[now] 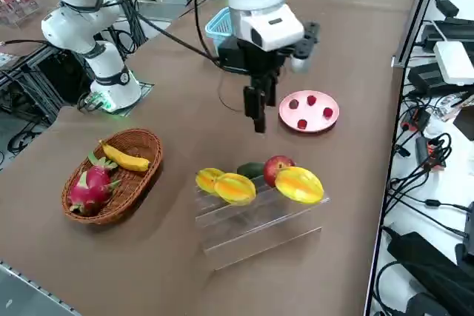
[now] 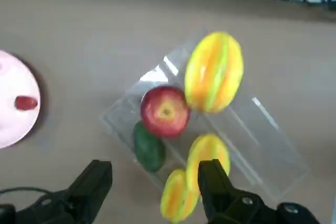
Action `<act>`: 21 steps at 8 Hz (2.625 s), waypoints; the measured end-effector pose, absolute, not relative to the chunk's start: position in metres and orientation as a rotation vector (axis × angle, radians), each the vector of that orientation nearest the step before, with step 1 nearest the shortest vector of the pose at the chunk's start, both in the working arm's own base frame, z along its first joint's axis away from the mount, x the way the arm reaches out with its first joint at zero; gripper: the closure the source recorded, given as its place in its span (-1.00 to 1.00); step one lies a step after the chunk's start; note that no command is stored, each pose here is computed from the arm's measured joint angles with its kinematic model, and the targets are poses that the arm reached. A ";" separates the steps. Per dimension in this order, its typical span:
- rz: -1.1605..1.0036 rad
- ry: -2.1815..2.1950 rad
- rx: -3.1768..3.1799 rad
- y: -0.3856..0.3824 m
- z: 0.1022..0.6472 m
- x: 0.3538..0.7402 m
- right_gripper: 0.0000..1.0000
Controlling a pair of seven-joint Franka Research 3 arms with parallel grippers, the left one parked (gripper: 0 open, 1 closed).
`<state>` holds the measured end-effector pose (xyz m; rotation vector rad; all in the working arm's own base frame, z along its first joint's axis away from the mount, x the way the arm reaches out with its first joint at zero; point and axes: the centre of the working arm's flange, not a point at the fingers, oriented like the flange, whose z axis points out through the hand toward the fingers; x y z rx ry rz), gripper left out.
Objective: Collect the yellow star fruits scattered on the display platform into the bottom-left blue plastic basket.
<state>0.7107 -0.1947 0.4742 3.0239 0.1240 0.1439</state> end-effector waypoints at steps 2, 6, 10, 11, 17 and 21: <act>0.248 0.121 2.994 -0.206 0.468 0.727 -1.00; 0.334 0.052 2.963 -0.250 0.434 0.737 -1.00; 0.378 -0.066 3.036 -0.274 0.408 0.739 -1.00; 0.391 -0.103 3.057 -0.276 0.403 0.740 -1.00; 0.442 -0.203 3.123 -0.276 0.388 0.745 -0.97; 0.456 -0.218 3.123 -0.275 0.380 0.748 -0.64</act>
